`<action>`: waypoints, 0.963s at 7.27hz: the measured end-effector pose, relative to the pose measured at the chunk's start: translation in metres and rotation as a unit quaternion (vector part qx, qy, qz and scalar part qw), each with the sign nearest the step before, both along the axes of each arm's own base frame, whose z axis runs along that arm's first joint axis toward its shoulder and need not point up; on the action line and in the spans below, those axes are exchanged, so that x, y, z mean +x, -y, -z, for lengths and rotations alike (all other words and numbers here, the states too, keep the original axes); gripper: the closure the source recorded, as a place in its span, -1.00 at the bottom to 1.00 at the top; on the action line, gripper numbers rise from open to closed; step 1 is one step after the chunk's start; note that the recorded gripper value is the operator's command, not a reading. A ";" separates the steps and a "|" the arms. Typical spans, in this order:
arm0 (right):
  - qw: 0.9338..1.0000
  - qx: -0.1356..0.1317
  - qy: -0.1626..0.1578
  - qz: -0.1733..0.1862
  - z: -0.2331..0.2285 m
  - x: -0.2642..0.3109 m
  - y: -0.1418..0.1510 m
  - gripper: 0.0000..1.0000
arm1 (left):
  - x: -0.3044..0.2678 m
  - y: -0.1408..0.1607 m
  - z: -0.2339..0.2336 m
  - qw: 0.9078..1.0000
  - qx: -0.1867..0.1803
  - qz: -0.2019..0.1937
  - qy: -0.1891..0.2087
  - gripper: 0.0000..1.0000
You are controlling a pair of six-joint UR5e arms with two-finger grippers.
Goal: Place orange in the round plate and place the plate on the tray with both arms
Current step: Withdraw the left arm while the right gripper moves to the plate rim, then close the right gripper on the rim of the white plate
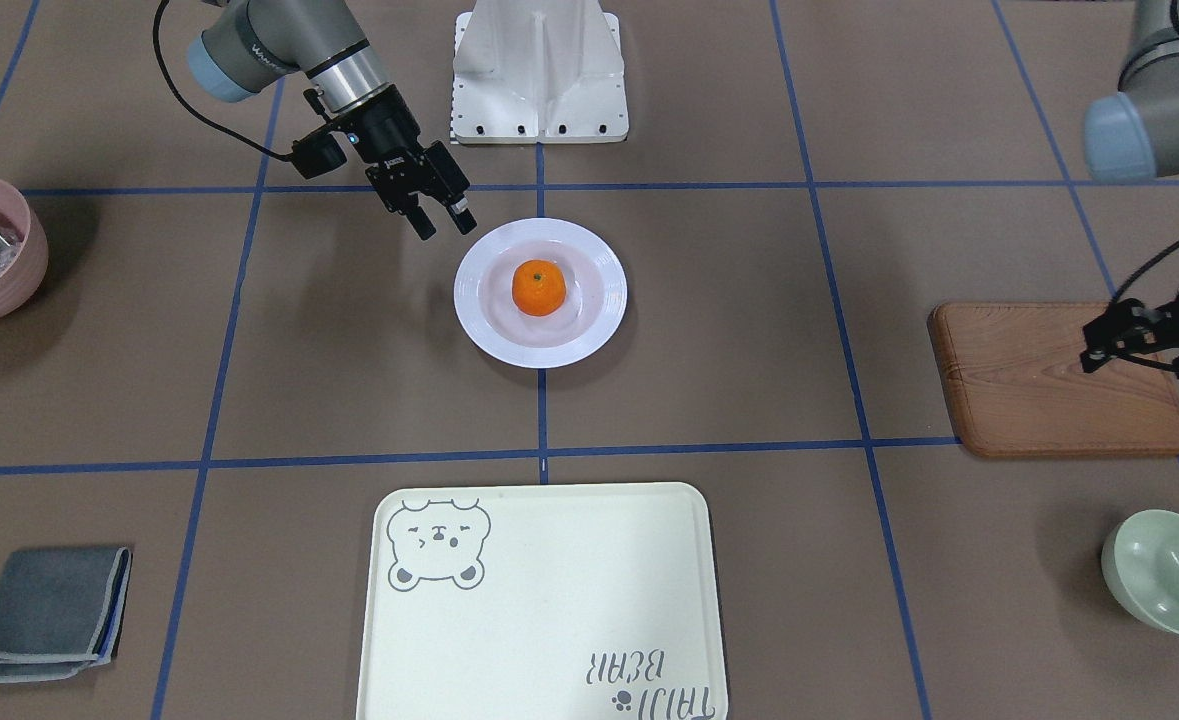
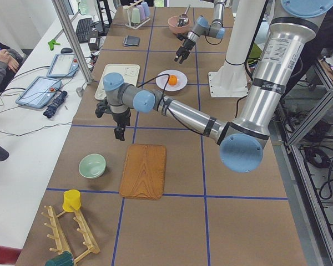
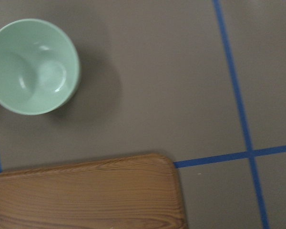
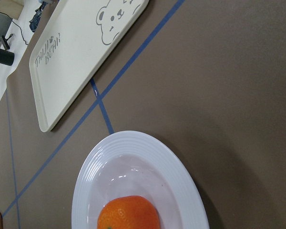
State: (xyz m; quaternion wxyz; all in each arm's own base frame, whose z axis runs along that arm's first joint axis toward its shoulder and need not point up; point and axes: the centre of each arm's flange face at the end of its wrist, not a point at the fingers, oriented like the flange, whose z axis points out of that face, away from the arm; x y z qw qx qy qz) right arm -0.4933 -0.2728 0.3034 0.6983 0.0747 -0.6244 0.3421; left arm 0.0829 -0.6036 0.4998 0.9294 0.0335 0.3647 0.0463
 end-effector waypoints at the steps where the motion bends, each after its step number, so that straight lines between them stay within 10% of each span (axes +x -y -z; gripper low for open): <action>1: 1.000 0.001 0.000 -0.002 0.000 -0.001 -0.002 -1.00 | -0.051 0.000 -0.040 1.000 -0.001 -0.005 0.008 -0.98; 7: 0.999 -0.032 0.006 -0.028 -0.001 -0.041 -0.021 -1.00 | -0.165 -0.036 -0.118 0.998 -0.041 -0.037 0.014 -0.98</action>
